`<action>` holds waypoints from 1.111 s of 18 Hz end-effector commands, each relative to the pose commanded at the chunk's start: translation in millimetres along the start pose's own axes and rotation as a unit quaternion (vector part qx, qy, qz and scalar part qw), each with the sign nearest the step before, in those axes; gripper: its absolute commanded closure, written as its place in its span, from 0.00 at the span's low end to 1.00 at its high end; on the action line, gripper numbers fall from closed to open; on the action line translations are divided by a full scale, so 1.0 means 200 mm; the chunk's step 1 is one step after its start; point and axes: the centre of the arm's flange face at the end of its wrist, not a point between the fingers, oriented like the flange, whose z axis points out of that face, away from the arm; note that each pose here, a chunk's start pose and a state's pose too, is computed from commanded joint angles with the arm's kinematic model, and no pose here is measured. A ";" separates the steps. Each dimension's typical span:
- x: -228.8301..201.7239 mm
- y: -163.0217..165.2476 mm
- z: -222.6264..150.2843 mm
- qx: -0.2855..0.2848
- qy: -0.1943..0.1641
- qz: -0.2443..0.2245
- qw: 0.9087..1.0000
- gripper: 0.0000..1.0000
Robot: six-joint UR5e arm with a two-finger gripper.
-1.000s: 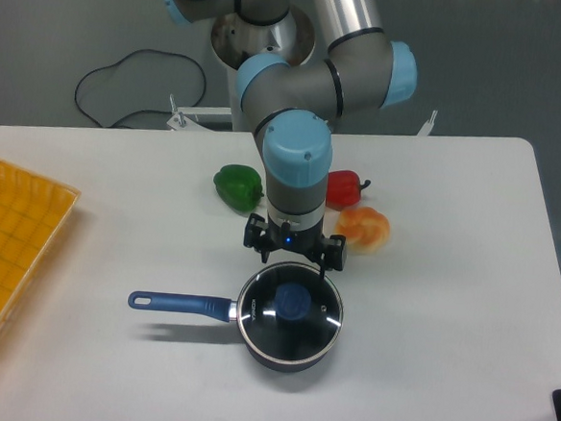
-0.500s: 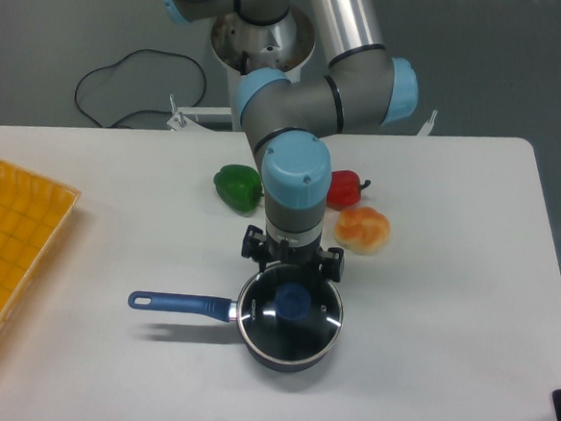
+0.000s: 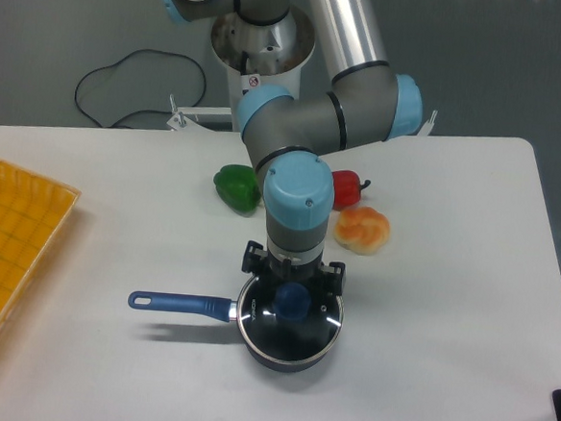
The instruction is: Open the lid
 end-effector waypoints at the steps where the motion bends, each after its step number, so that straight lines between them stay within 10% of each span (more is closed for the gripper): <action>1: 0.00 -0.01 -0.01 0.003 0.000 0.000 1.000 0.00; 20: -0.02 -0.03 0.05 0.000 0.005 -0.001 1.000 0.00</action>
